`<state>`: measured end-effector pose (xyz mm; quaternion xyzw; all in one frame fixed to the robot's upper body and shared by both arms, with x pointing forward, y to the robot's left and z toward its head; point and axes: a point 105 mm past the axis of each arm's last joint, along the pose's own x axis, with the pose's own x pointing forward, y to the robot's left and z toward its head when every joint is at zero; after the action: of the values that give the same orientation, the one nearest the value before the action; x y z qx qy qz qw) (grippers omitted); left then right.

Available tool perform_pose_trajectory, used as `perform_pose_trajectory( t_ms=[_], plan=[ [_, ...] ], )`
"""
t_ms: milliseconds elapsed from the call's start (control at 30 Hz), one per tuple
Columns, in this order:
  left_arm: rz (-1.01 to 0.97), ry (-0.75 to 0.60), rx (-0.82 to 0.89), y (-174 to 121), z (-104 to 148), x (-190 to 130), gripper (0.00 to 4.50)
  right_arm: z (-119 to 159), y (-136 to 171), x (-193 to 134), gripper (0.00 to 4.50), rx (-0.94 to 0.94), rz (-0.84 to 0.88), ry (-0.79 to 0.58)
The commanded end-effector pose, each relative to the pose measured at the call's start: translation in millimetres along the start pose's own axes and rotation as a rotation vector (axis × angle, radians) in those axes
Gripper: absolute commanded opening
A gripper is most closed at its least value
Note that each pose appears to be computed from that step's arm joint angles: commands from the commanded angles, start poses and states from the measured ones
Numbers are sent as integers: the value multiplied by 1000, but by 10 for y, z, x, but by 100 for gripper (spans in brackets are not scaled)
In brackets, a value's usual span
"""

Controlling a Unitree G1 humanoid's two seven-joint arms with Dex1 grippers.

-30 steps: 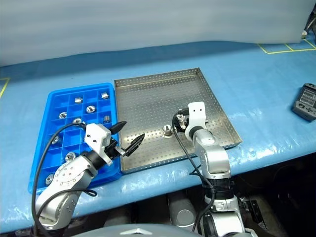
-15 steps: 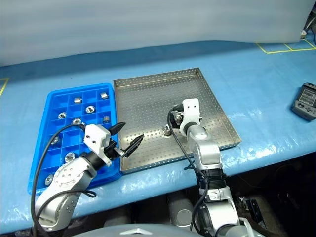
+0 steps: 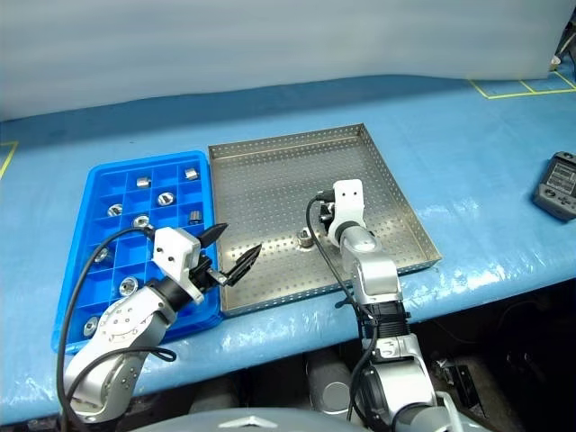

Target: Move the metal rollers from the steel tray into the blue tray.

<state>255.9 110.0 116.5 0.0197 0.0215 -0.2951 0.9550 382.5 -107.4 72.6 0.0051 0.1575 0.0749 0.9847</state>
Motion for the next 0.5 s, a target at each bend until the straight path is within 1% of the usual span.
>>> perform_pose_trajectory(
  t_ms=[33,133,200,267,333,433,500],
  plan=[
    [15,-58,22,12,128,4,450,344,36,-70,171,-18,7,-118],
    [28,-61,31,32,140,-5,450,607,169,-148,171,-33,72,-200],
    [51,-69,34,59,159,-34,450,779,357,-227,171,-70,164,-253],
    [72,-79,30,84,180,-56,450,866,476,-277,171,-94,221,-278],
    [117,-96,35,133,218,-110,450,948,659,-334,171,-130,302,-299],
    [177,-113,48,189,256,-179,450,986,847,-389,171,-172,393,-303],
    [238,-123,72,240,270,-278,450,977,1029,-437,171,-212,476,-297]
  ],
)
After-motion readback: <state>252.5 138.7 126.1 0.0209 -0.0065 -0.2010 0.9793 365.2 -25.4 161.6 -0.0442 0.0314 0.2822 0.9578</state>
